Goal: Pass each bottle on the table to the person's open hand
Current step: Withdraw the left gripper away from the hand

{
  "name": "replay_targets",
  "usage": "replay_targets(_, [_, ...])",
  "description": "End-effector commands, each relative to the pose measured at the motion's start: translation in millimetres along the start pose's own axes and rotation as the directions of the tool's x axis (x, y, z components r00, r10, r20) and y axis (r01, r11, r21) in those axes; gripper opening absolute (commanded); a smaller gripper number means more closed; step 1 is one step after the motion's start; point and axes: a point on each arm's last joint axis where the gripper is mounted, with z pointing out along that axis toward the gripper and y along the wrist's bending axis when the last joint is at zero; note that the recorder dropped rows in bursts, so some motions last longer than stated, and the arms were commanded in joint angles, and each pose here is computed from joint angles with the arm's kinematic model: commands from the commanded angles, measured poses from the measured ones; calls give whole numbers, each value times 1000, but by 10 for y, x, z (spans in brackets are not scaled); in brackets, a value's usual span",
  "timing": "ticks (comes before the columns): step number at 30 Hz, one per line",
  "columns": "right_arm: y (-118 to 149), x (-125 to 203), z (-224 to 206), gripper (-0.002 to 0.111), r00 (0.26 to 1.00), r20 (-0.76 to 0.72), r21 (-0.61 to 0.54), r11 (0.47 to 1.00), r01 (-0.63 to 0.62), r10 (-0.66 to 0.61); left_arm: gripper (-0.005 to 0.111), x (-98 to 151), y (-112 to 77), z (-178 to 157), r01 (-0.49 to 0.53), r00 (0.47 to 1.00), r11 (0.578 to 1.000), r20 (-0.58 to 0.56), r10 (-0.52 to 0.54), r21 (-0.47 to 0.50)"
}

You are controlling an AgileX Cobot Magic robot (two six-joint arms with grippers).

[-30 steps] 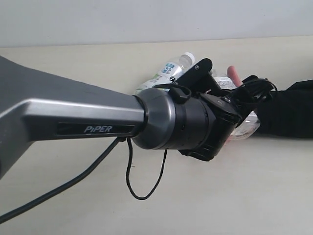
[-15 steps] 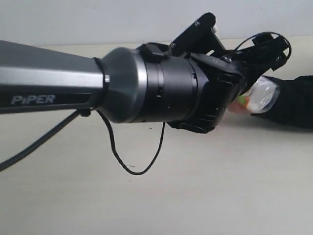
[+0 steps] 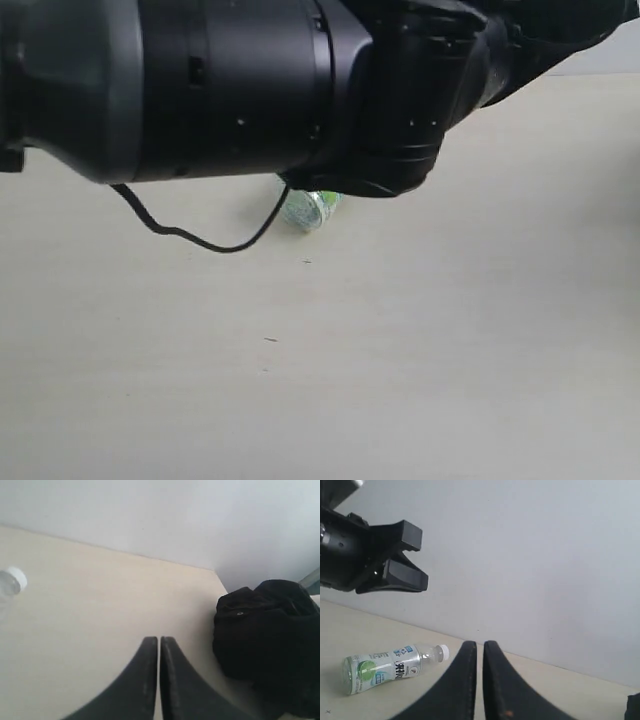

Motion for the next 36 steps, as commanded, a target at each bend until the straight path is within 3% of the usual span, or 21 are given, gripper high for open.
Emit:
replay_targets(1, [8, 1, -3, 7, 1000, 11, -8, 1000, -4, 5, 4, -47, -181, -235, -265, 964, 964, 32, 264, 36])
replay_targets(4, [8, 1, -3, 7, 1000, 11, -8, 1000, -4, 5, 4, 17, -273, -364, -463, 885, 886, 49, 462, 1])
replay_targets(7, [8, 1, -3, 7, 1000, 11, -8, 1000, -3, 3, 4, 115, -355, -475, -530, 846, 847, 50, 531, -28])
replay_targets(15, [8, 1, -3, 7, 1000, 11, -8, 1000, -5, 5, 4, 283, -498, -545, -547, 837, 834, 42, 545, 70])
replay_targets(20, [8, 1, -3, 7, 1000, 11, -8, 1000, -5, 5, 4, 283, -498, -545, -547, 837, 834, 42, 545, 70])
replay_targets(23, [8, 1, -3, 7, 1000, 11, -8, 1000, -5, 5, 4, 260, -495, -537, -563, 826, 824, 59, 560, 63])
replay_targets(25, [8, 1, -3, 7, 1000, 11, -8, 1000, -5, 5, 4, 197, -505, -531, -623, 779, 781, 122, 615, 36])
replay_targets(30, [8, 1, -3, 7, 1000, 11, -8, 1000, -5, 5, 4, 175, -425, -523, -610, 786, 791, 93, 611, -50])
replay_targets(31, [8, 1, -3, 7, 1000, 11, -8, 1000, -5, 5, 4, 174, -384, -513, -623, 773, 776, 77, 630, -97])
replay_targets(33, [8, 1, -3, 7, 1000, 11, -8, 1000, -3, 3, 4, 155, -280, -486, -678, 712, 701, 41, 701, -222])
replay_targets(36, [9, -1, -3, 7, 1000, 14, -9, 1000, -2, 3, 4, 149, -107, -411, -763, 590, 528, -69, 804, -373])
